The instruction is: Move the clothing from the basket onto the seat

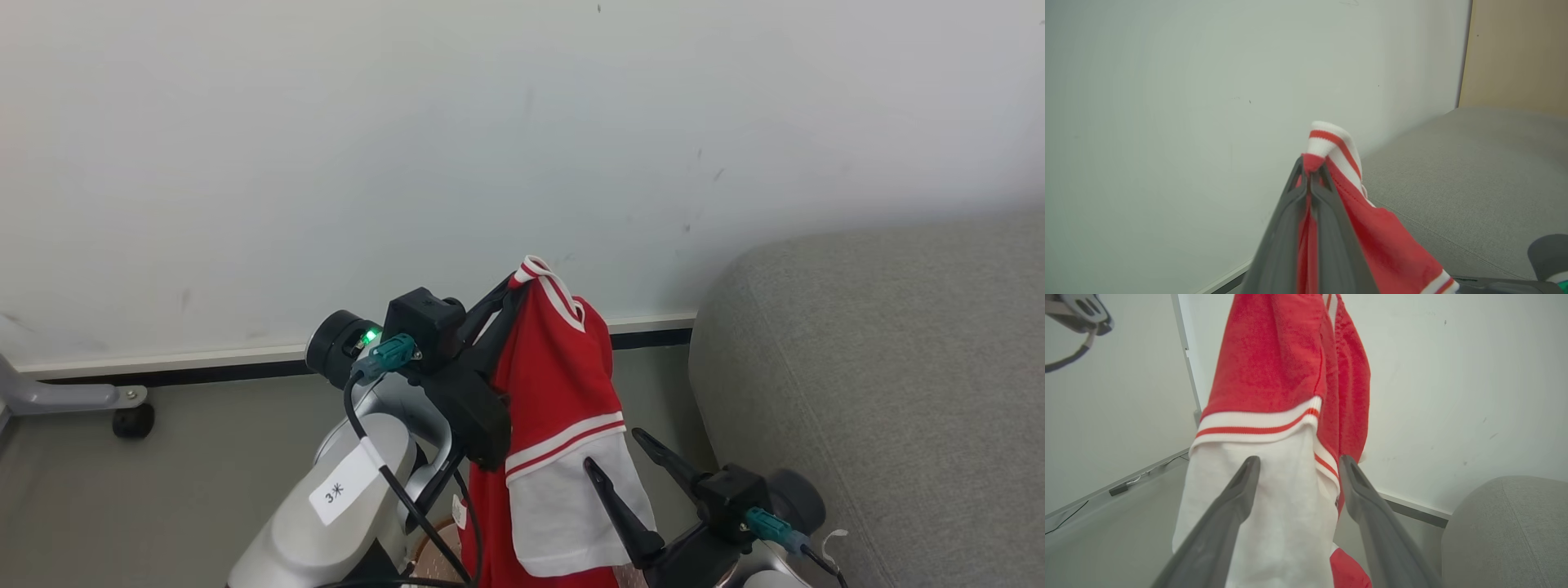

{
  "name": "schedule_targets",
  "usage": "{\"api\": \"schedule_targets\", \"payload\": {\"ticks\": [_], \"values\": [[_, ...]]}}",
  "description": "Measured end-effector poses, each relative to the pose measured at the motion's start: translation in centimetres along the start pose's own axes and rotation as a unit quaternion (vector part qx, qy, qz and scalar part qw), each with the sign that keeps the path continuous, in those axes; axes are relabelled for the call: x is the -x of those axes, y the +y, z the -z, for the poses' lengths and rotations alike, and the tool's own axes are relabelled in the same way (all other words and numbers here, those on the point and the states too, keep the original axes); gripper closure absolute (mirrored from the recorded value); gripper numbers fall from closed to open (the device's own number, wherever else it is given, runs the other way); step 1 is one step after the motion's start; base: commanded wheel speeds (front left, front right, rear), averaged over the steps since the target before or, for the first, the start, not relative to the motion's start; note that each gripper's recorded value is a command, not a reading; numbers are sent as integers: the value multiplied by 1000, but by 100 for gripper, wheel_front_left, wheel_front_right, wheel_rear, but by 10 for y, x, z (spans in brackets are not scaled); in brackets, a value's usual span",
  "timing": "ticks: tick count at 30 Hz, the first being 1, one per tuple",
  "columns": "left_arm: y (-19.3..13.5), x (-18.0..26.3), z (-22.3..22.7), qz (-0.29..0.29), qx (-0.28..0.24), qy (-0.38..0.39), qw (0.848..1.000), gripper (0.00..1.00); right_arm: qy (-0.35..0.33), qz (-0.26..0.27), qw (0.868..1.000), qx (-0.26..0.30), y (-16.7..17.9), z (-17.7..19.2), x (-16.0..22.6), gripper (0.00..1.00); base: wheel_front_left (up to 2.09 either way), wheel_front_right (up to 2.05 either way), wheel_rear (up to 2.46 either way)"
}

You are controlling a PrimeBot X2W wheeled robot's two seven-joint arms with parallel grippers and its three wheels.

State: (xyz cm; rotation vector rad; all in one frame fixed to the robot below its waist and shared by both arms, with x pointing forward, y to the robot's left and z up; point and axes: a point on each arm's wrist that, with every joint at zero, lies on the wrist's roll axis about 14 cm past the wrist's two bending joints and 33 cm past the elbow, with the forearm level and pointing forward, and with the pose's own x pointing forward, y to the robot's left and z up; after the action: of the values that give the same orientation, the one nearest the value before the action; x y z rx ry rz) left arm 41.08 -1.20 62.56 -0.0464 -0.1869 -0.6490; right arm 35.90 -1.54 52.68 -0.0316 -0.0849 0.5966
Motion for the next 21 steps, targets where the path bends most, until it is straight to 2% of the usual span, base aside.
{"api": "schedule_targets", "payload": {"ticks": [11, 12, 13, 15, 16, 17, 21], "values": [[1, 4, -5, 2, 1, -4, 1000, 100, 35, -46, 998, 20, 13, 13, -22, 0, 0, 0, 0], [0, 4, -6, 3, 2, -6, 1000, 100, 35, -52, 998, 22, 15, 11, -25, 7, 0, 0, 0], [-1, 4, -6, 3, 3, -7, 1000, 100, 35, -60, 997, 26, 19, 10, -28, 40, 0, 0, 0], [0, 4, -8, 1, 5, -9, 1000, 100, 35, -75, 996, 31, 25, 8, -32, 65, 0, 0, 0], [0, 4, -8, 1, 7, -10, 1000, 100, 35, -80, 996, 33, 27, 7, -34, 85, 0, 0, 0], [-1, 4, -8, 2, 11, -10, 1000, 100, 35, -83, 995, 32, 29, 6, -36, 100, 0, 0, 0], [1, 4, -6, -2, 20, -8, 1000, 100, 36, -88, 995, 27, 30, 5, -40, 100, 0, 0, 0]]}}
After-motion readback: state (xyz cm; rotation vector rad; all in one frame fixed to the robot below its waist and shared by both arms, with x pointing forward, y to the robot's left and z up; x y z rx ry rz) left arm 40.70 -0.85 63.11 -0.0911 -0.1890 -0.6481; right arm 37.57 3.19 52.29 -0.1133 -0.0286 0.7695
